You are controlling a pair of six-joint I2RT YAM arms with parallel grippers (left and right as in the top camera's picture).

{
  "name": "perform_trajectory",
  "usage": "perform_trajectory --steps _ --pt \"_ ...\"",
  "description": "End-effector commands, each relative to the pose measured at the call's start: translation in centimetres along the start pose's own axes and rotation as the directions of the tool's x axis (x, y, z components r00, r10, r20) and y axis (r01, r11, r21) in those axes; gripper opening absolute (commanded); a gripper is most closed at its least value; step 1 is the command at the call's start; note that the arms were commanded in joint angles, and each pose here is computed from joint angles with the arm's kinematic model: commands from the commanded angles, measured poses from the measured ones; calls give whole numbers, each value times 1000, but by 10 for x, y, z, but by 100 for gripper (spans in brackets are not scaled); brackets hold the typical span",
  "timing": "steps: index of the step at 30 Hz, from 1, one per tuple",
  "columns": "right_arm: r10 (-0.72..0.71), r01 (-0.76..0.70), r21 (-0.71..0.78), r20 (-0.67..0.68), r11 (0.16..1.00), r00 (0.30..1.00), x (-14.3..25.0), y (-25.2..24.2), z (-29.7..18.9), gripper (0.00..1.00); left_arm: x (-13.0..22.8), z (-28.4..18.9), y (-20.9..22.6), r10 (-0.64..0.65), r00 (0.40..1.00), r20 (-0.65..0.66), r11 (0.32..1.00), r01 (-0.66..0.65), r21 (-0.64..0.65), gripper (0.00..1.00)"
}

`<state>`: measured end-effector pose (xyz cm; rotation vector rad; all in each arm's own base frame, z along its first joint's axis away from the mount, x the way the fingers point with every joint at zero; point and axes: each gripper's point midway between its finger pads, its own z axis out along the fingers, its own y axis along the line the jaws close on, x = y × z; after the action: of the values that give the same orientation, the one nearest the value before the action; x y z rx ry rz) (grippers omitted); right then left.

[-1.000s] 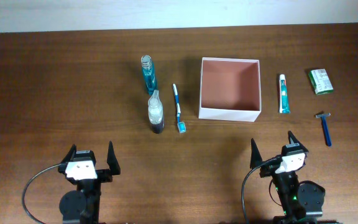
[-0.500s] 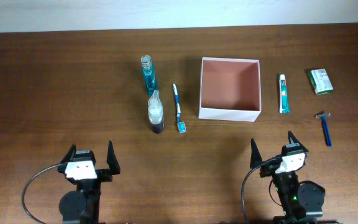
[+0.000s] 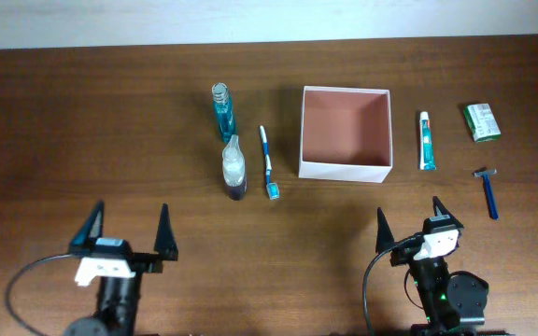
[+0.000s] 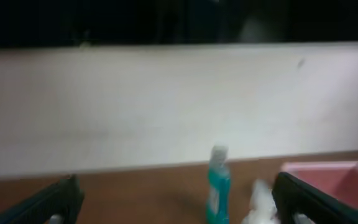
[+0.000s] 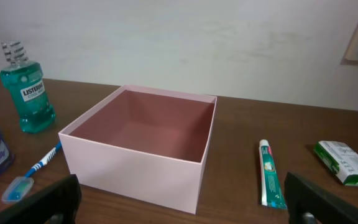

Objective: Pack container

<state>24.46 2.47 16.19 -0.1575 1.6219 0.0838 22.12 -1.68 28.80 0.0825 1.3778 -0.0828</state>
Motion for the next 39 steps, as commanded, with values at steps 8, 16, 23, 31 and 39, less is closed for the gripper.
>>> perform_trajectory --steps 8,16,23,31,39 --pt "7 -8 -15 -2 1000 1000 2 3 0 99 -148 4 -87 53 996 76 853 -84 515 99" --pt "7 -8 -15 -2 1000 1000 2 3 0 99 -192 63 -99 45 998 51 764 -67 641 99" --pt "7 -8 -15 -2 1000 1000 2 3 0 99 -169 126 -109 5 918 -396 752 257 607 99" --pt "7 -8 -15 -2 1000 1000 2 3 0 99 -99 145 -160 143 727 -672 723 387 572 99" --pt "7 -8 -15 -2 1000 1000 2 3 0 99 -21 156 -183 195 530 -826 787 418 454 99"
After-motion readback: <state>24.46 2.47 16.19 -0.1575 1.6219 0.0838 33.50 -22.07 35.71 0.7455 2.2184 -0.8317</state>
